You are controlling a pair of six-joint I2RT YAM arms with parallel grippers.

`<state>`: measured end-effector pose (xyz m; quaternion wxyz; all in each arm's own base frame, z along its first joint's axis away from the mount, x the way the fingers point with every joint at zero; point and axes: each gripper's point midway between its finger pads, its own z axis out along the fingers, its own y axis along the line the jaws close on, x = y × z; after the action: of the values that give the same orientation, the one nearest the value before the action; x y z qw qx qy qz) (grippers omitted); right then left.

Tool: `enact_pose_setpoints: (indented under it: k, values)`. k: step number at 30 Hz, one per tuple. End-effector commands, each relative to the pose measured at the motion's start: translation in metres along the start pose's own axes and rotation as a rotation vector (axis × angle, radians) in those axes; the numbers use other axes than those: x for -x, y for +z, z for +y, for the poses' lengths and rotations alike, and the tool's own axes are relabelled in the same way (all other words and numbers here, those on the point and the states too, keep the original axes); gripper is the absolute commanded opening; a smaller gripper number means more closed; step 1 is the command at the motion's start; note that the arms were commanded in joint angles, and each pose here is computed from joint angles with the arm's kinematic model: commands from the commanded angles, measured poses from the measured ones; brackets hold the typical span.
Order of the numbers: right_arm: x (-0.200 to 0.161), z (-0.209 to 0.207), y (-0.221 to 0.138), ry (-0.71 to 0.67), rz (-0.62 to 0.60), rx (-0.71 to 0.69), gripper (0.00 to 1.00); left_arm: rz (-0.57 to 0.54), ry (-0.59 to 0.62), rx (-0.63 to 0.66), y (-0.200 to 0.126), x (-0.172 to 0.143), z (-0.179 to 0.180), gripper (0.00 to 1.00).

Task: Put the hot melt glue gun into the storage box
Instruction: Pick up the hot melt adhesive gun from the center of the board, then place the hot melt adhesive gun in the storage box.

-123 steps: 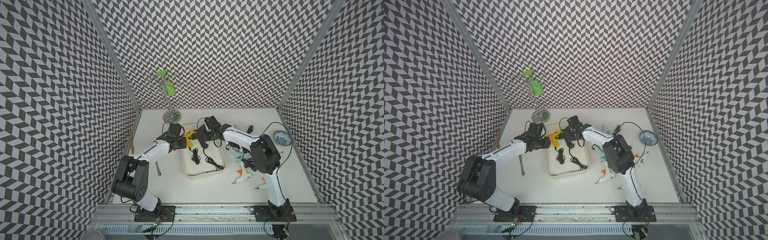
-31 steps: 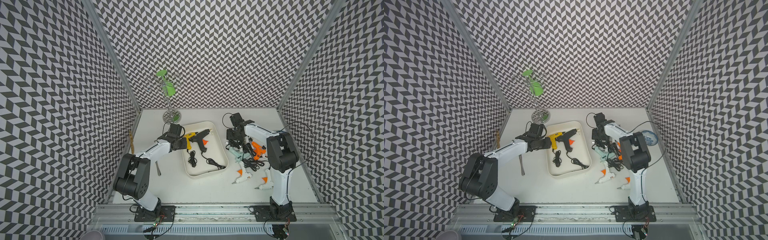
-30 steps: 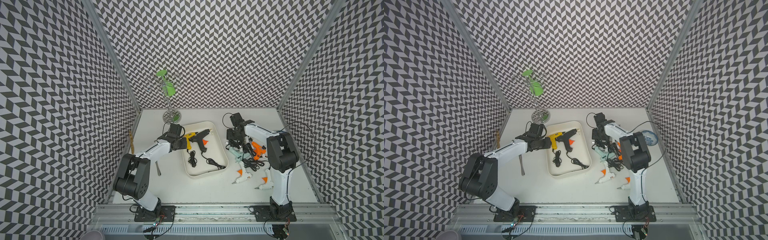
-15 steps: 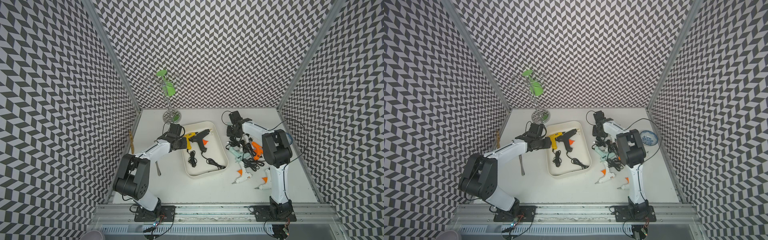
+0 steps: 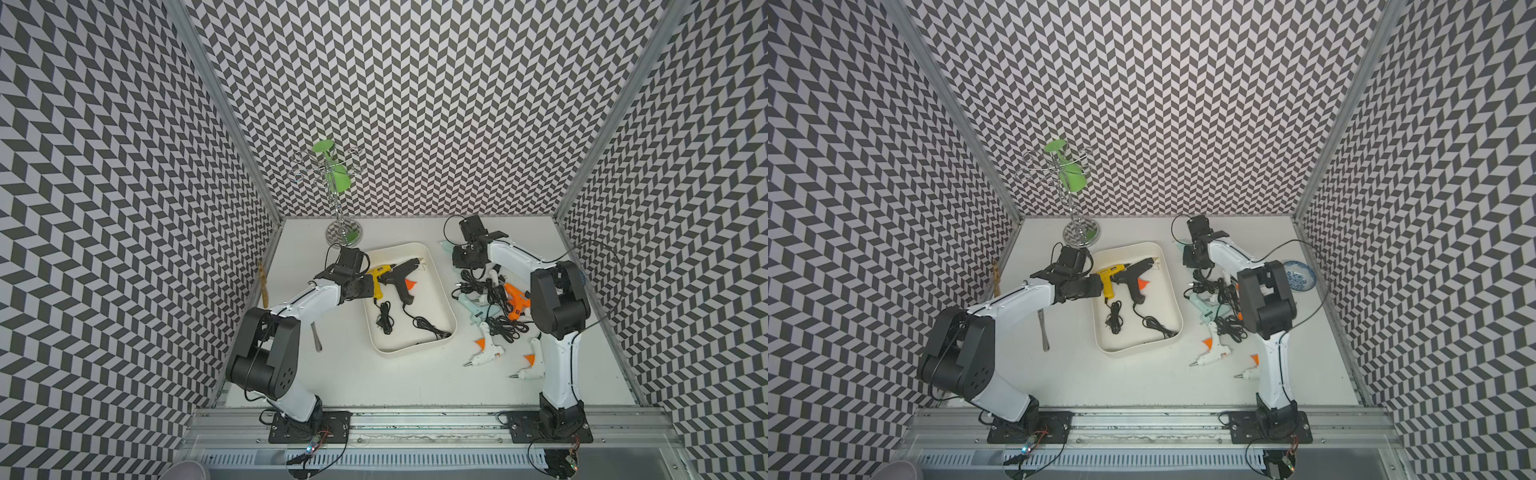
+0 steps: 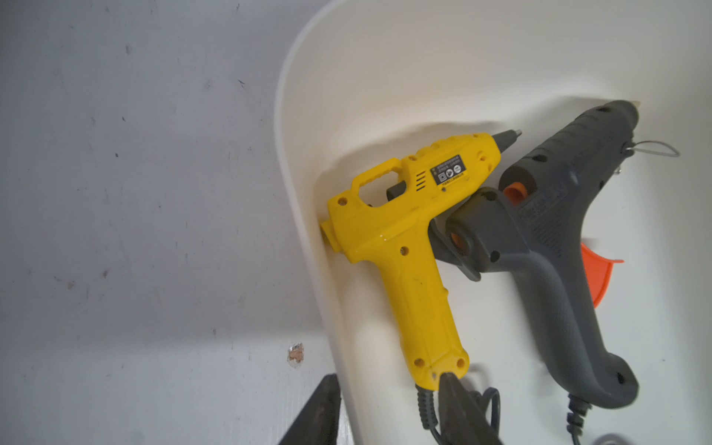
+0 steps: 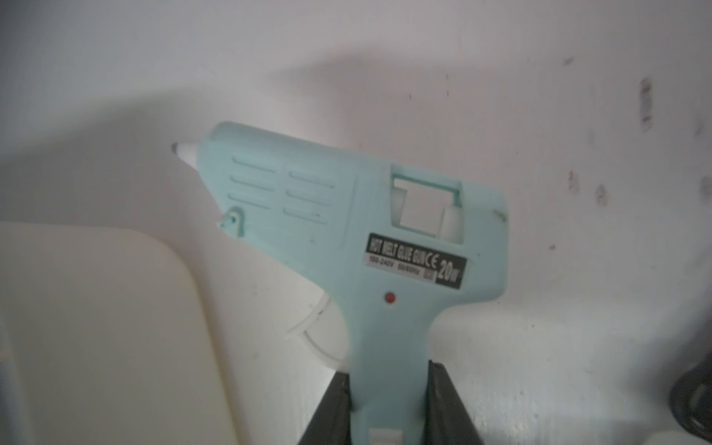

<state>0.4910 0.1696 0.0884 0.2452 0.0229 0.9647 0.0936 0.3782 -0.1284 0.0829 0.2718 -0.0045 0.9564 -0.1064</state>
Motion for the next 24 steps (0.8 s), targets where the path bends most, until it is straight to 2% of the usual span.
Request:
enact_pose_setpoints:
  k: [1, 9, 16, 20, 24]
  values:
    - [0.056, 0.032, -0.076, -0.034, -0.202, 0.116, 0.22, -0.038, 0.0, -0.007, -0.008, 0.011, -0.005, 0.46]
    - [0.069, 0.053, -0.126, -0.053, -0.265, 0.196, 0.19, -0.037, -0.011, -0.011, -0.005, 0.013, -0.006, 0.46]
    - [0.051, 0.119, -0.174, -0.124, -0.287, 0.344, 0.19, -0.035, -0.018, -0.01, -0.003, 0.013, -0.006, 0.46]
    - [0.019, 0.164, -0.18, -0.133, -0.251, 0.445, 0.19, -0.028, -0.013, -0.009, -0.001, 0.012, -0.006, 0.46]
    - [-0.01, 0.185, -0.156, -0.095, -0.207, 0.486, 0.19, -0.025, -0.008, -0.013, -0.001, 0.012, -0.007, 0.46]
